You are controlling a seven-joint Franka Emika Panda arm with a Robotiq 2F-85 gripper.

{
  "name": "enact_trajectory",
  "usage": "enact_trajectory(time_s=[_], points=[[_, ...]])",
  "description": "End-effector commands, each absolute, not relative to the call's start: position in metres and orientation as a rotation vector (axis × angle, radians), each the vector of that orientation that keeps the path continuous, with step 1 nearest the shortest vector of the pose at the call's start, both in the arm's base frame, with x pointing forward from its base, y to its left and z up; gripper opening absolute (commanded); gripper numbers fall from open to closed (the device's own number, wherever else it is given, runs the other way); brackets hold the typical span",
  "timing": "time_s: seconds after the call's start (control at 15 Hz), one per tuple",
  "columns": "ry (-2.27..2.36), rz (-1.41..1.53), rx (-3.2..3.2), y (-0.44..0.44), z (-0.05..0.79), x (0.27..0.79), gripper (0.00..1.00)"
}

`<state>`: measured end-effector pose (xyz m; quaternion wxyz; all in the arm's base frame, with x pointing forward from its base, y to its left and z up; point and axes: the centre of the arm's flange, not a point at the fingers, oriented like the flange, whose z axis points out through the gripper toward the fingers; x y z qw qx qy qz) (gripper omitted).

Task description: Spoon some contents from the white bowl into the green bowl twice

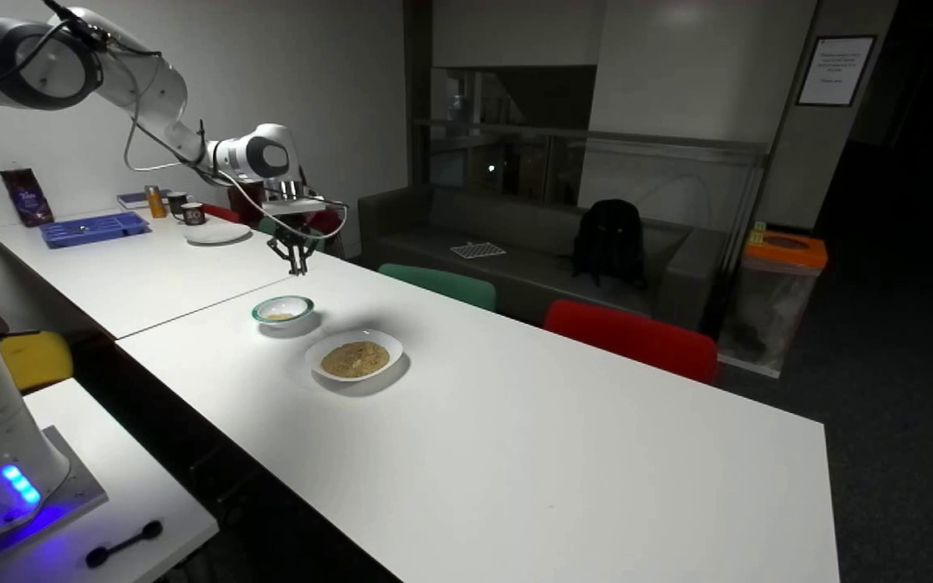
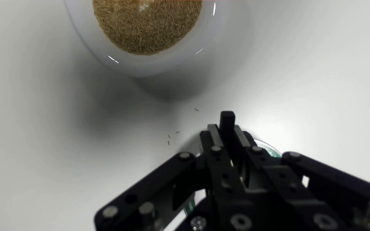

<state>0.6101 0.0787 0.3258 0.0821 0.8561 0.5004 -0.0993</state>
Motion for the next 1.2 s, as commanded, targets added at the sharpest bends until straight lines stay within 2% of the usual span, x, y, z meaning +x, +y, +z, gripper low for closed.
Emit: enact_trajectory(time_s=[0.0,0.53,1.13], points=[[1.479,-0.265,2.593,0.055,0.366,0.587,0.03],[1.408,-0.219,2.709,-0.017,0.373,0.546,0.03],[1.264,-0.158,2.806,-0.099,0.356,0.478,0.03]])
